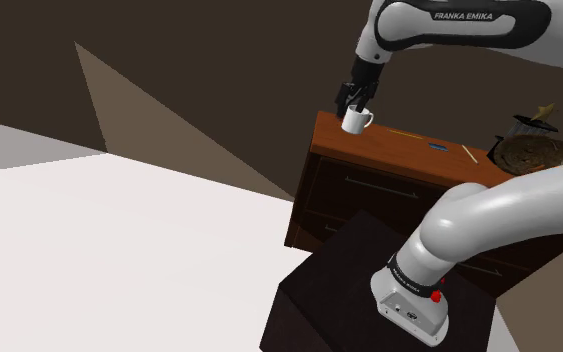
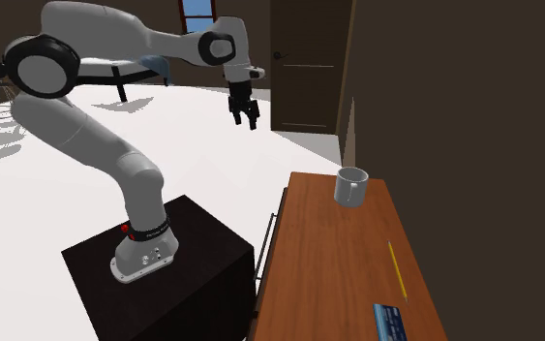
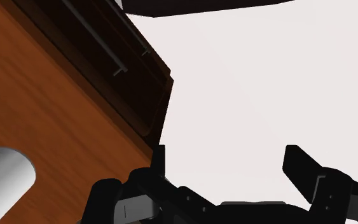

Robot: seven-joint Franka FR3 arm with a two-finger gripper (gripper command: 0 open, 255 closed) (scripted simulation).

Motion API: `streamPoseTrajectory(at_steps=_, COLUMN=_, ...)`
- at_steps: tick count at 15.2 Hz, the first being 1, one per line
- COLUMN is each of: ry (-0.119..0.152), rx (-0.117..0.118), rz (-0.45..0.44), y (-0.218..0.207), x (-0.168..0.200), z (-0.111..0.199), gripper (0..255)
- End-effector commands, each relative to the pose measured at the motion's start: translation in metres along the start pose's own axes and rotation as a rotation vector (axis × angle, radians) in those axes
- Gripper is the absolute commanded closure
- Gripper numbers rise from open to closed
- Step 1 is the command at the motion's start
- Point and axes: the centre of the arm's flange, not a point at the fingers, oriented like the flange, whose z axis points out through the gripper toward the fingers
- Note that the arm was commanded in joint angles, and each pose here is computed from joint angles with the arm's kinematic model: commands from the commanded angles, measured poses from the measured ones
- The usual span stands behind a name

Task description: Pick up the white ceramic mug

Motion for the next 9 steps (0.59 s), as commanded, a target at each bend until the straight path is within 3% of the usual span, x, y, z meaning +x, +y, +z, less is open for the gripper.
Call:
streamPoseTrajectory(at_steps=1, ry=-0.004, rx=0.003, rz=0.001, y=0.023, x=0.014, z=0.008, gripper=0)
streamPoseTrajectory(at_steps=9, ry=-0.019, rx=0.02, rz=0.007, y=0.114, x=0.064, z=0.041, gripper=0)
